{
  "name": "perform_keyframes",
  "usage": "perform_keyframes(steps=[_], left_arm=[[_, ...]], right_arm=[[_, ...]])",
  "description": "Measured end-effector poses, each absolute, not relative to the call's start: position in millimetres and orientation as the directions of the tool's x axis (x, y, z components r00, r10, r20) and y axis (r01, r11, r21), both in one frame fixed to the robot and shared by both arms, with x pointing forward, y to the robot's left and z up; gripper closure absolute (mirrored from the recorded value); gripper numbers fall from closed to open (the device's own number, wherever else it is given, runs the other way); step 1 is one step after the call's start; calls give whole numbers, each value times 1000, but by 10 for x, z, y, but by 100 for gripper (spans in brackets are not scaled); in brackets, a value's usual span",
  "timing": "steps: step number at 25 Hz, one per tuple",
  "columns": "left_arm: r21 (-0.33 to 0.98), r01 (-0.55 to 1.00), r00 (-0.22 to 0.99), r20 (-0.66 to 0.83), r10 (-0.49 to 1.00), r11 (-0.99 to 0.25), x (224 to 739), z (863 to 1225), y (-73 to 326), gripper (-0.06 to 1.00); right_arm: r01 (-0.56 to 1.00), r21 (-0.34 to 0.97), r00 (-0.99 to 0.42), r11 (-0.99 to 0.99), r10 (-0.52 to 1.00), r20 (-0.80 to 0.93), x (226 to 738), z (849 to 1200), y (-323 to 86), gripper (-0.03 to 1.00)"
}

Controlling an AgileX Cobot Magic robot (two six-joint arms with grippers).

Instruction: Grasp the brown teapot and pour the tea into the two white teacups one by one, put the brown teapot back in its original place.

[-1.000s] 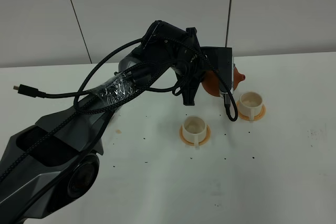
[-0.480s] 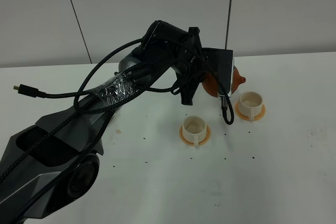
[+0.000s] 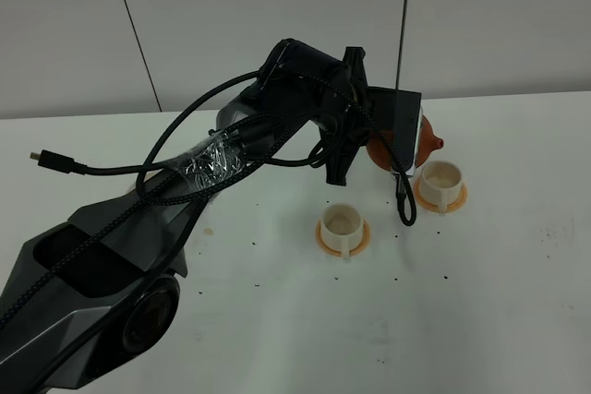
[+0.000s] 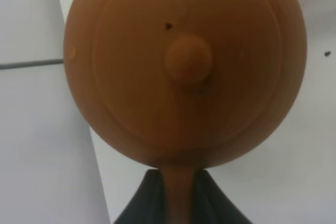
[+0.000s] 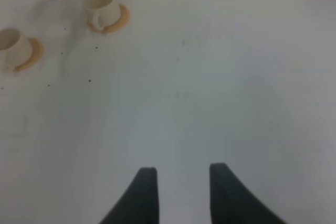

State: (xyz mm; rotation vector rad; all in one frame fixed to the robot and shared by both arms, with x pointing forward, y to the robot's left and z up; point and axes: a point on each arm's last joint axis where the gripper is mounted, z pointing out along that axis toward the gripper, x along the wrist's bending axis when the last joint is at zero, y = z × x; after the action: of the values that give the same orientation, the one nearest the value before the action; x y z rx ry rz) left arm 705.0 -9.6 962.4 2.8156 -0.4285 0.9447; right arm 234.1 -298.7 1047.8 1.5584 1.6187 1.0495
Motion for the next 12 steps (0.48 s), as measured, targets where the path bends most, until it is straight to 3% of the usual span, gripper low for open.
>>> perform_keyframes(steps=[12], left_arm=[[-38, -337, 716, 638, -282, -941, 7042, 9647, -133, 77]], right_arm=[[474, 880, -83, -27, 994, 75, 2341, 10478, -2987, 73]])
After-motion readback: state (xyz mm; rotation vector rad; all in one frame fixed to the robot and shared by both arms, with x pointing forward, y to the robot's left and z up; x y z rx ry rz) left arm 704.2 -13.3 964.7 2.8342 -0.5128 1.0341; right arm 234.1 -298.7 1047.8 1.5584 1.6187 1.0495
